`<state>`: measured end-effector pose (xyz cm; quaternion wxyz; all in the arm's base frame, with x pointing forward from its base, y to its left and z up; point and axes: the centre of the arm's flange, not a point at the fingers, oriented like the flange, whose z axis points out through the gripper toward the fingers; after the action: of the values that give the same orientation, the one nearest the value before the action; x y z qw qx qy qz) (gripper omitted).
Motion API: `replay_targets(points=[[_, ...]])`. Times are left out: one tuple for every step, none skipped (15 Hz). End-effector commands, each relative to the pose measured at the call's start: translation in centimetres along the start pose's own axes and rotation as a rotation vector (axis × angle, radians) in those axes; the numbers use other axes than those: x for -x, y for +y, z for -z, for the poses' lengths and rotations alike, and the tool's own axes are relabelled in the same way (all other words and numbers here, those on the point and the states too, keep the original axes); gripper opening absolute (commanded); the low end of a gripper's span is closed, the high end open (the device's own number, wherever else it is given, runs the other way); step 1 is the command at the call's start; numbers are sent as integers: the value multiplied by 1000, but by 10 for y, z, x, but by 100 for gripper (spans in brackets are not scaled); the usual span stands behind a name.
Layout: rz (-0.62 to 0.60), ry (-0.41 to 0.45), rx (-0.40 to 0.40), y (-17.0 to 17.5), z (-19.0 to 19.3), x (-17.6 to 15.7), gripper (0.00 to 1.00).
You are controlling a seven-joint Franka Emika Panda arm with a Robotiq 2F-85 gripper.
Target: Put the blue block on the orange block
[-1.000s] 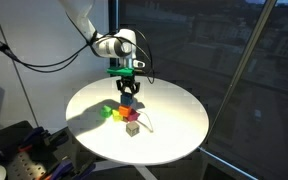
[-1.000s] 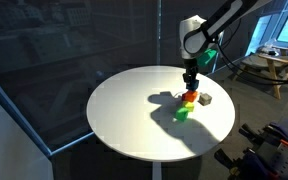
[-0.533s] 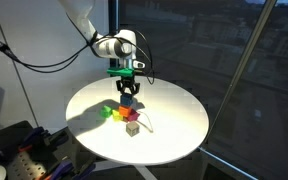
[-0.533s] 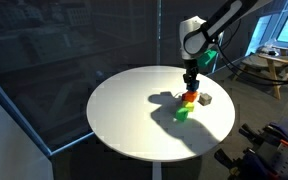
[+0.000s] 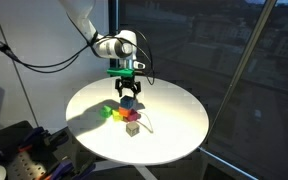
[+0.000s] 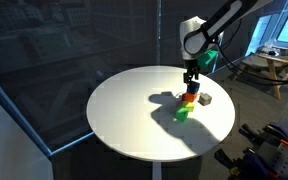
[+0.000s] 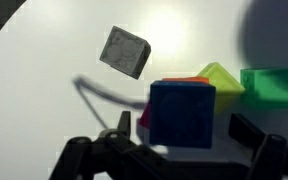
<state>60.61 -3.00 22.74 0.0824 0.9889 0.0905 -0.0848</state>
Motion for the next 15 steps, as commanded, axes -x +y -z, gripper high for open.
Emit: replay_targets(points=[[-17,-21,-1,8,6,-5,100],[-23,-26,0,9,9,-3,100],[-26,-27,-1,11,13,-1,100],[-32,-28,-1,13,17,0,100],[-33,-29,-2,14,20,1,100],[-34,-30,-2,15,25,3,100],[-35,-31,-1,16,28,4,100],[-33,-29,-3,16,32,6,100],[-33,-30,-3,17,35,8,100],[-33,-30,-4,17,38,9,100],[-33,-31,-4,18,42,12,100],[-35,-34,-5,19,46,15,100],[-41,-37,-4,20,50,18,100],[-44,-36,-5,21,55,21,100],[-52,-43,-7,23,59,24,100]])
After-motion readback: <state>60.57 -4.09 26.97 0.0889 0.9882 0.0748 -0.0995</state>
